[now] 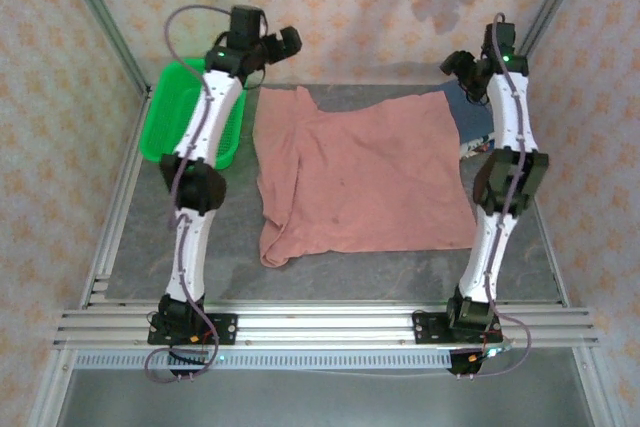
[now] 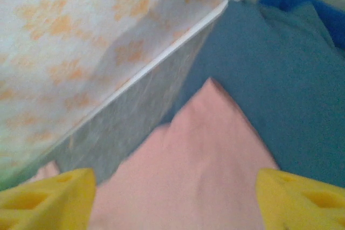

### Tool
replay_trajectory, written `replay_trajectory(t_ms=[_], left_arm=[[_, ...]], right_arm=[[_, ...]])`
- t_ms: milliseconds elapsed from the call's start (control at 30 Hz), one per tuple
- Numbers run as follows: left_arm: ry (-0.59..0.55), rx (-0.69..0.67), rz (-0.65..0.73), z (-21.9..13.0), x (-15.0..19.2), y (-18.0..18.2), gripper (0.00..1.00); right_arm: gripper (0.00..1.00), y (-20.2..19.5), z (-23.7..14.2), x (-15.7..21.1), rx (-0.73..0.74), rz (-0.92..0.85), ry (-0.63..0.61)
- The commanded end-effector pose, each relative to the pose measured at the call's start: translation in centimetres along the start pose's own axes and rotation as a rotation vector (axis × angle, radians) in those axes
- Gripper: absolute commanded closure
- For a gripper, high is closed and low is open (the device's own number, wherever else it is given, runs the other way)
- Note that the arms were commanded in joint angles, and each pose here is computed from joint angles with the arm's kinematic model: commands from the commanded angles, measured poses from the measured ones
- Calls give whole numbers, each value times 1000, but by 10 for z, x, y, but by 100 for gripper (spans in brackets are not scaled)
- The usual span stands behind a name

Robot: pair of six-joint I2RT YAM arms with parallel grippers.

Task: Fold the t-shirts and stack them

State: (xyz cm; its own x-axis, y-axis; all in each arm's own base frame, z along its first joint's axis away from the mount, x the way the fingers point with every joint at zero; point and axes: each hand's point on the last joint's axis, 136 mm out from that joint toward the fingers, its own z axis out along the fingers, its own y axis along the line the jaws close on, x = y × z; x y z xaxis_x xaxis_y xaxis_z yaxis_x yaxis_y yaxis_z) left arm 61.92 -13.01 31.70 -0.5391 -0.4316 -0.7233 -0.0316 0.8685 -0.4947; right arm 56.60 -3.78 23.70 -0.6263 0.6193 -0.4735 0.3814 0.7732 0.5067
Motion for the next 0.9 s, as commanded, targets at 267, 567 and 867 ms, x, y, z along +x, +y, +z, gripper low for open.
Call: replay_trajectory(t_ms=[267, 567, 867], left_arm=[[163, 98, -5, -199, 71, -26, 0], [470, -42, -202, -212, 256, 60, 10], [554, -99, -305, -178, 346, 100, 23]], right_arm=[[11, -49, -172, 145, 44, 53, 41], [19, -156, -173, 277, 329, 244, 227], [27, -207, -128, 309, 456, 311, 252]])
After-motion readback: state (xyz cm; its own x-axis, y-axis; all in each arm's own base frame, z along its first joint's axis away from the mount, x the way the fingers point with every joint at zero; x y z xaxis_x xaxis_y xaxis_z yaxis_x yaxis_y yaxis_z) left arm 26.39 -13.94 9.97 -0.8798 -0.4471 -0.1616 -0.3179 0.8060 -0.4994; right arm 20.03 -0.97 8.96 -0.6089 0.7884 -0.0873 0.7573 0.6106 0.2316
